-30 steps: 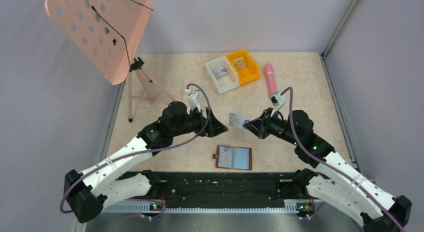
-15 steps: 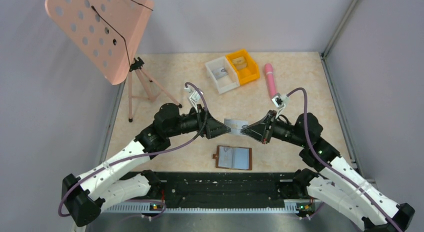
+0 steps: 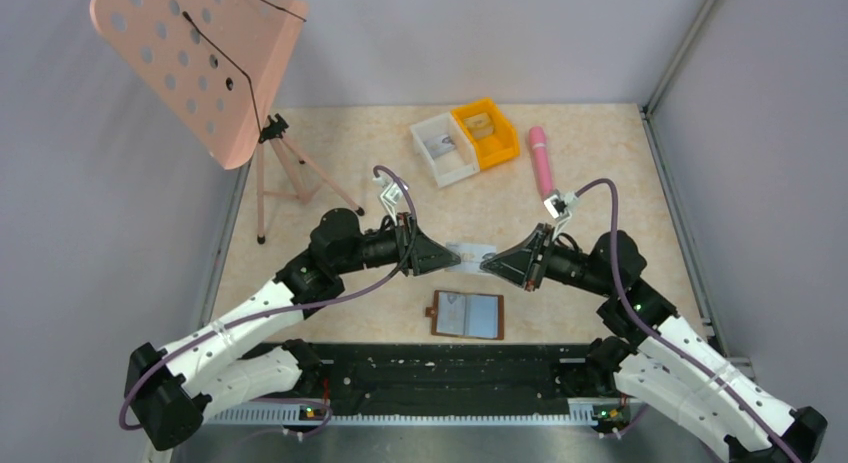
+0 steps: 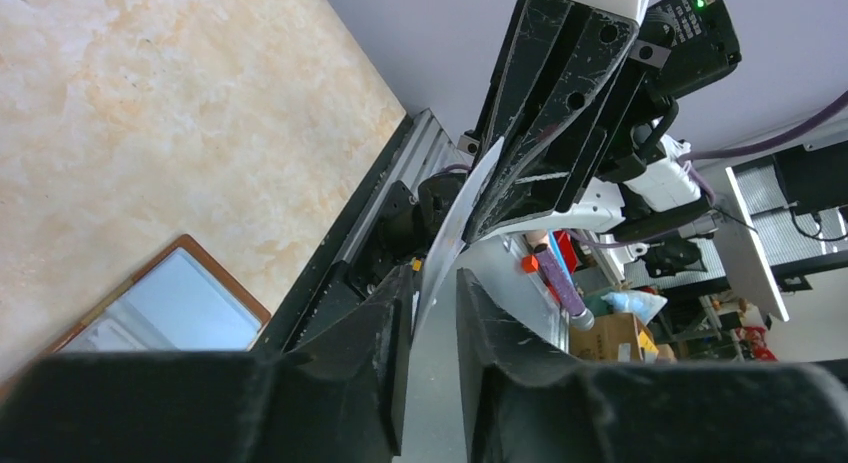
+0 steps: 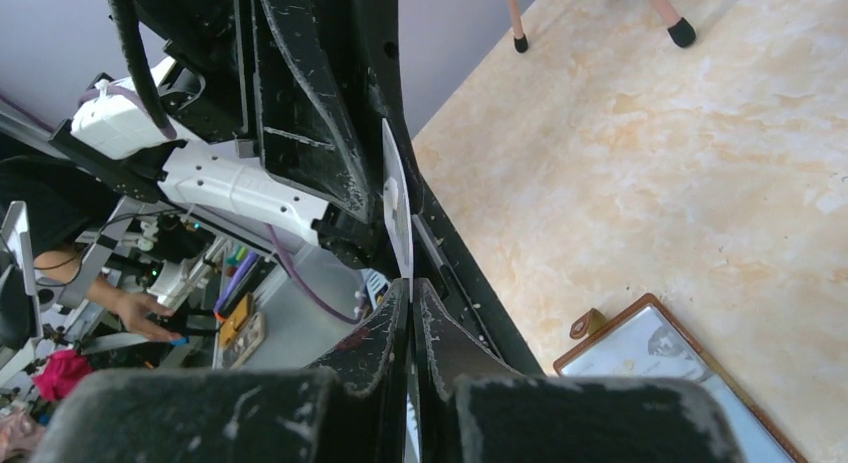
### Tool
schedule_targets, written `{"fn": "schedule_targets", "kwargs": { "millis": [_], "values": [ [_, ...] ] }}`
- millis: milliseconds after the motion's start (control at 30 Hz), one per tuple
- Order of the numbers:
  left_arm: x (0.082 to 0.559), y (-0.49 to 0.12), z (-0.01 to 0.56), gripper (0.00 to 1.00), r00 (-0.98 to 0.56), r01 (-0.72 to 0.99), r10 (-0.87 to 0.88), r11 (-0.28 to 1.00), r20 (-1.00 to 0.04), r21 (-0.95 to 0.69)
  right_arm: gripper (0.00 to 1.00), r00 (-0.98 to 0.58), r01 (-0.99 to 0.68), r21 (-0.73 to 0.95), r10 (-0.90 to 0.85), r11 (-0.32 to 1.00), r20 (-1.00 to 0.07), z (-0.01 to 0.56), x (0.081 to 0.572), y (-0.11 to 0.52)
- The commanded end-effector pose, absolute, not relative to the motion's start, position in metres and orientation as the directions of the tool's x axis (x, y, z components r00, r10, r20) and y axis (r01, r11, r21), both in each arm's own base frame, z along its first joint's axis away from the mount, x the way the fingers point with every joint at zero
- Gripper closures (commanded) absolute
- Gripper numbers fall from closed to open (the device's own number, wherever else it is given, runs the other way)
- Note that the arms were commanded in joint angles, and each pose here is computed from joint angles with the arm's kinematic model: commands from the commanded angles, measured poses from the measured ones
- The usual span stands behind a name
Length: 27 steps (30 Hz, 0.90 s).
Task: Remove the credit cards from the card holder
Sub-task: Place the credit card in the storage box.
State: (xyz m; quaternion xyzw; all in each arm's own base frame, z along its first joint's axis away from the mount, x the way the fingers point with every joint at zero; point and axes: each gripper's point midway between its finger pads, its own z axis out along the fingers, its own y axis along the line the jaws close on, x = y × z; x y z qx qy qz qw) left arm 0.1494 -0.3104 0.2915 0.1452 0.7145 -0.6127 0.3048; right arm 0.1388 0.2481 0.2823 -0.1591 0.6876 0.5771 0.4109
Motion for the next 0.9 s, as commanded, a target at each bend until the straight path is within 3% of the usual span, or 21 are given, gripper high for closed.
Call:
{"fn": "schedule_targets", "kwargs": {
  "millis": [0, 67, 100, 200, 333, 600, 867],
  "values": [
    [0.145, -0.314, 0.31, 0.8, -0.774, 0.592, -0.197, 0.113, -0.602, -0.798, 0.98, -0.592, -0.712, 0.648, 0.263, 0.273, -0.762, 0.285, 0.141, 0.249],
    [0.145, -0.315, 0.309, 0.98, -0.78, 0.585, -0.195, 0.11, -0.595, -0.803, 0.97, -0.596, -0.709, 0.65, 0.261, 0.275, -0.76, 0.282, 0.142, 0.25],
    [0.145, -0.315, 0.309, 1.0, -0.781, 0.583, -0.197, 0.11, -0.593, -0.805, 0.97, -0.595, -0.709, 0.649, 0.261, 0.275, -0.76, 0.281, 0.143, 0.25],
    [0.148, -0.314, 0.307, 1.0, -0.783, 0.572, -0.211, 0.125, -0.585, -0.811, 0.87, -0.59, -0.692, 0.652, 0.279, 0.31, -0.758, 0.279, 0.149, 0.247],
    [0.156, -0.313, 0.307, 1.0, -0.777, 0.564, -0.237, 0.152, -0.584, -0.812, 0.57, -0.576, -0.62, 0.646, 0.302, 0.445, -0.76, 0.268, 0.165, 0.233],
    [0.19, -0.298, 0.289, 1.0, -0.774, 0.492, -0.308, 0.258, -0.554, -0.831, 0.18, -0.497, -0.57, 0.555, 0.284, 0.606, -0.82, 0.256, 0.172, 0.202],
    [0.274, -0.281, 0.253, 1.0, -0.755, 0.308, -0.423, 0.447, -0.502, -0.84, 0.11, -0.492, -0.362, 0.487, 0.28, 0.795, -0.824, 0.201, 0.19, 0.16]
  ]
}}
